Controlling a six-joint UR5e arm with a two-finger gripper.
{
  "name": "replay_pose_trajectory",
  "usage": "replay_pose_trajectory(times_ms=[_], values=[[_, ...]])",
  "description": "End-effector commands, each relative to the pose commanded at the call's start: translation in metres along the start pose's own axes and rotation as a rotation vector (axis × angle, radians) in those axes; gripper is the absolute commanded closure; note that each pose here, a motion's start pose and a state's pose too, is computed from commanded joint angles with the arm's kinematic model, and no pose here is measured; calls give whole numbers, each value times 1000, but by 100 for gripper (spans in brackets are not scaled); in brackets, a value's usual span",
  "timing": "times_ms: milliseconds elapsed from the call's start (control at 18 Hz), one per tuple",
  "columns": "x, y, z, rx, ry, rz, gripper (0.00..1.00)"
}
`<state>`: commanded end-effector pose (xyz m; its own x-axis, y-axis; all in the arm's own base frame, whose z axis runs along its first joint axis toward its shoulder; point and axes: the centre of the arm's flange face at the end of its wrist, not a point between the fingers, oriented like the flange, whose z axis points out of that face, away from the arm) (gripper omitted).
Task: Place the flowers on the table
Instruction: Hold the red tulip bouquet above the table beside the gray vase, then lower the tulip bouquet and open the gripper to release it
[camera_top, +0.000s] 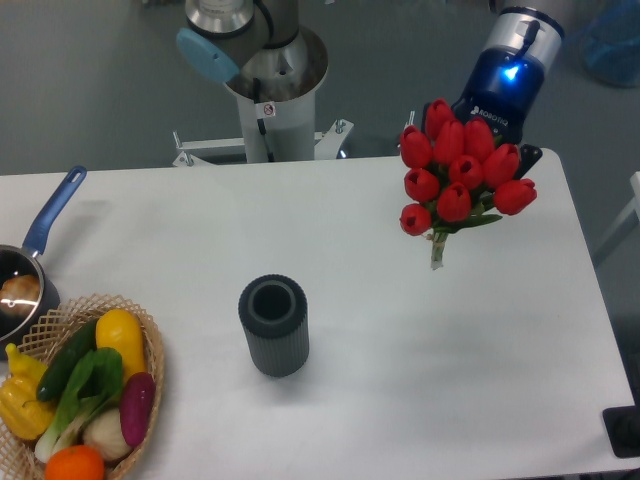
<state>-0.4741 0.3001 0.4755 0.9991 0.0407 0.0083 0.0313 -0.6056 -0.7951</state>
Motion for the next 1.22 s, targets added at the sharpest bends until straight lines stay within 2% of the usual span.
replay_pose_trajectory(times_ms=[222, 500, 778, 1222], values=[[-3, -7, -6, -74, -40, 30, 48], [6, -21, 16, -339, -103, 130, 48], [11, -8, 43, -558, -116, 201, 48], [-1, 39, 88, -824, -73, 192, 47]])
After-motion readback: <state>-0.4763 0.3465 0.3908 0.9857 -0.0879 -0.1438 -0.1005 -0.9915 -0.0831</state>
